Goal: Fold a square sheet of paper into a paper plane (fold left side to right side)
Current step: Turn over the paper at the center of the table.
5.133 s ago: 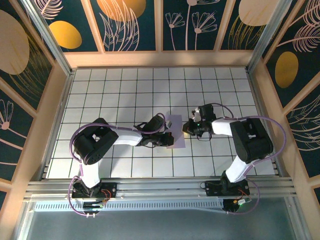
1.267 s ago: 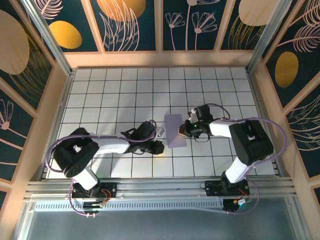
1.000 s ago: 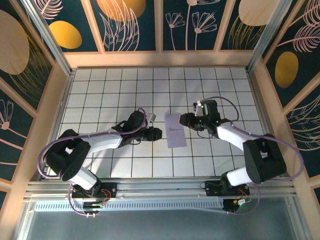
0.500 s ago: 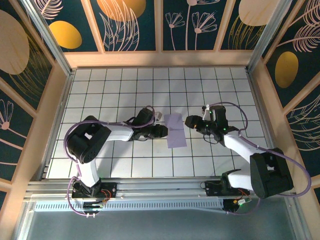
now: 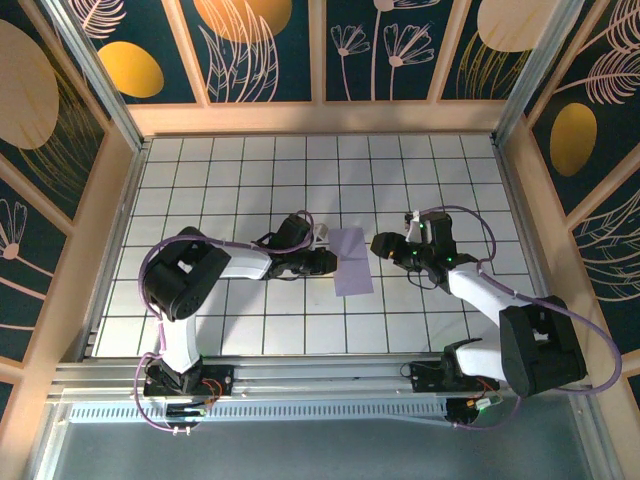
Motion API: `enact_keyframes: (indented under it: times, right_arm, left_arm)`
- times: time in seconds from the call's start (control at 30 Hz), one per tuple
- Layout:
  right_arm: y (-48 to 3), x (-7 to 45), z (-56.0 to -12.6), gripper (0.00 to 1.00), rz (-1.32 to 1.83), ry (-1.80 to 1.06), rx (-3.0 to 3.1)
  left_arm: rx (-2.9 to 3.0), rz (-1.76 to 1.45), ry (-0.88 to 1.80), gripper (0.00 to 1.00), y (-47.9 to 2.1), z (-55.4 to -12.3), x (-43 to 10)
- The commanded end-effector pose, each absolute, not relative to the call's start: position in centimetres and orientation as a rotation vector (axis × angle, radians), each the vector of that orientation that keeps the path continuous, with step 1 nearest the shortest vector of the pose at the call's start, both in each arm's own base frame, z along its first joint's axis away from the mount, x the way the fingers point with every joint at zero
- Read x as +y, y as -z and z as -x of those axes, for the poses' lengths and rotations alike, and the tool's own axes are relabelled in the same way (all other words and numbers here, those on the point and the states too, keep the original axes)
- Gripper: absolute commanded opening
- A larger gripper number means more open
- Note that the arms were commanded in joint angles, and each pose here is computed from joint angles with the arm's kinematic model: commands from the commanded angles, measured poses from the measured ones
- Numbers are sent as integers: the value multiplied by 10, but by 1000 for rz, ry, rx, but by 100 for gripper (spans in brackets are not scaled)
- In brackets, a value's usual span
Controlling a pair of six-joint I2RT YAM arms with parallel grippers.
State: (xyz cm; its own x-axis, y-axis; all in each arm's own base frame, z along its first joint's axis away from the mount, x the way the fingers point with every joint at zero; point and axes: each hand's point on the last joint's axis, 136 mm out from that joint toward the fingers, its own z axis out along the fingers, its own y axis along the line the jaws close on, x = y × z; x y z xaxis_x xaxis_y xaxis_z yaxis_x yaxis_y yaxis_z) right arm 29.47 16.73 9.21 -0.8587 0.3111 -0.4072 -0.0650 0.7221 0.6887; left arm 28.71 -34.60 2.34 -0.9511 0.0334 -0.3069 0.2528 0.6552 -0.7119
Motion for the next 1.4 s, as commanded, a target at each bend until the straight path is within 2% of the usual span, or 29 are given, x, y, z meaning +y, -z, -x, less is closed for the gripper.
enact_keyframes:
  times: [0.0,0.1,0.27,0.57,1.07,1.37]
  right_arm:
    - [-84,166,-290,65,-183,-1010,2440]
    - [-80,173,-286,65,-170,-1066,2458]
    - [-72,187,-276,63,-157,-1182,2481]
    - [-72,220,-270,59,-126,-1344,2425]
    - [-65,239,-291,59,-117,-1383,2357]
    - [-65,249,-293,49,-95,-1418,2328]
  left_arm:
    - [2562,-249,1241,17,-31,-292,-356]
    - [2534,-244,1252,11,-38,-294,-357]
    - [2421,-208,1310,6,-66,-295,-353]
    - [2330,-112,1417,5,-87,-286,-345]
    - [2329,-73,1433,4,-87,-283,-342]
    - [2396,-21,1345,5,-66,-285,-334]
